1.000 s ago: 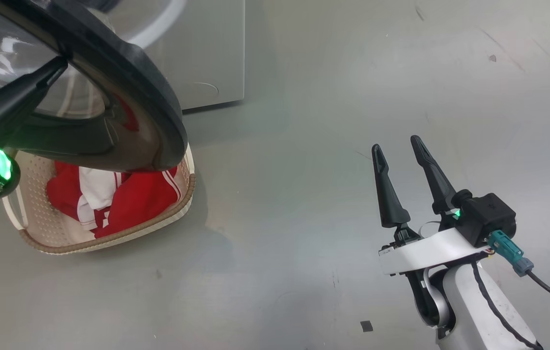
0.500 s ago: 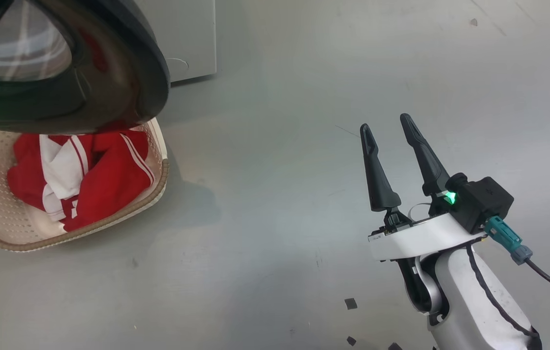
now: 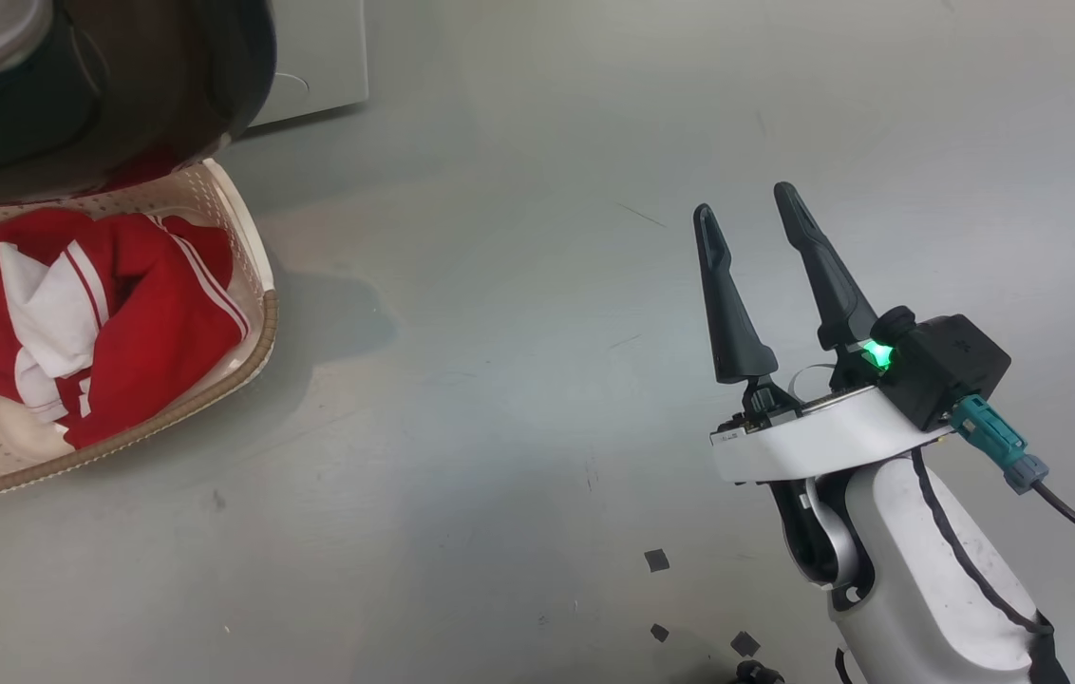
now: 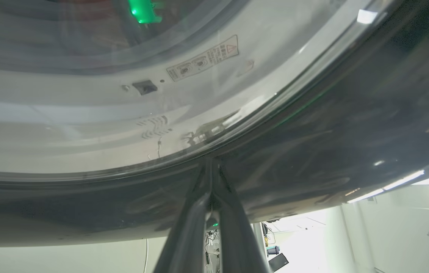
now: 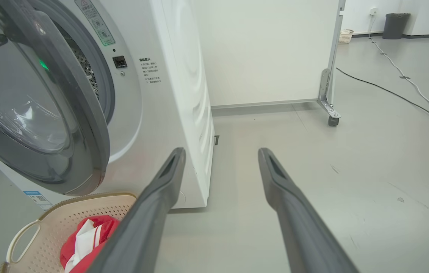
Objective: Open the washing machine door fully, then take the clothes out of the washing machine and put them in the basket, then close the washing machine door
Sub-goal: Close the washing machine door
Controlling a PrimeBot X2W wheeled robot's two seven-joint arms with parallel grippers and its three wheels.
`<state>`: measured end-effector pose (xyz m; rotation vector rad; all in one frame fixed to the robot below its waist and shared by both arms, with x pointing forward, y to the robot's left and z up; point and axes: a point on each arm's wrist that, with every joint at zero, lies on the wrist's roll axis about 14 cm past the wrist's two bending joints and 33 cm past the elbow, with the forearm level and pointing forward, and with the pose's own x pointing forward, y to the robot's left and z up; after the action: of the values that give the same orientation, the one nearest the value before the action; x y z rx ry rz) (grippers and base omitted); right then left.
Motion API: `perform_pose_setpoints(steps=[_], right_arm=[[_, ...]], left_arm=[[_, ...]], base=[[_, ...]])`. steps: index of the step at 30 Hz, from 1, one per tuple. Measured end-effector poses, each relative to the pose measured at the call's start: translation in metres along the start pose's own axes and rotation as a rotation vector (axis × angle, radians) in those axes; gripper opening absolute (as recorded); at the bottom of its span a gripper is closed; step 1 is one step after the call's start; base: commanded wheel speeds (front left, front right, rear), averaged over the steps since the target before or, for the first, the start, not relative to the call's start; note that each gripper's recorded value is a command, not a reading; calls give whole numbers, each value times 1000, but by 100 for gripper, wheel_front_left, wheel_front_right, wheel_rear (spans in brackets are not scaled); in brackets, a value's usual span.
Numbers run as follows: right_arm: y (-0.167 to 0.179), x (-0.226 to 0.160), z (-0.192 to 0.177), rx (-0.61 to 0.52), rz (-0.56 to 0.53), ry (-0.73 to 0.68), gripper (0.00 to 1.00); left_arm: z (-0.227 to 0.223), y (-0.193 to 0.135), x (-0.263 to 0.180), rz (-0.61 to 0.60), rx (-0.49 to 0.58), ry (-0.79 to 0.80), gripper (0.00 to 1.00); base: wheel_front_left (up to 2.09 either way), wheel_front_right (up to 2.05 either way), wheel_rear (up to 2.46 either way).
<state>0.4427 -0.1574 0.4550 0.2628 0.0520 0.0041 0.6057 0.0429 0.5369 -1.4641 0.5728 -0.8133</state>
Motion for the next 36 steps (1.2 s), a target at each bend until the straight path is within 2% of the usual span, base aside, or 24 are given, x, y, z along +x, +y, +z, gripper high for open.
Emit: perform_pose_setpoints(steps=[10,20,28,36], right_arm=[[-7,2,-2,-5,-27,4,100],[0,5,-1,3,-11,-1,100],[8,5,3,0,12,-11,100],[18,0,6,-2,37,-14,100]], left_arm=[[5,15,8,28,4,-18,0],[0,6,0,-14,10,-27,0],[4,12,-36,-15,-50,-122,0],[-5,24,-79,33,-102,-226,0]], base=[[0,0,0],[0,0,0],[0,0,0],[0,0,0]])
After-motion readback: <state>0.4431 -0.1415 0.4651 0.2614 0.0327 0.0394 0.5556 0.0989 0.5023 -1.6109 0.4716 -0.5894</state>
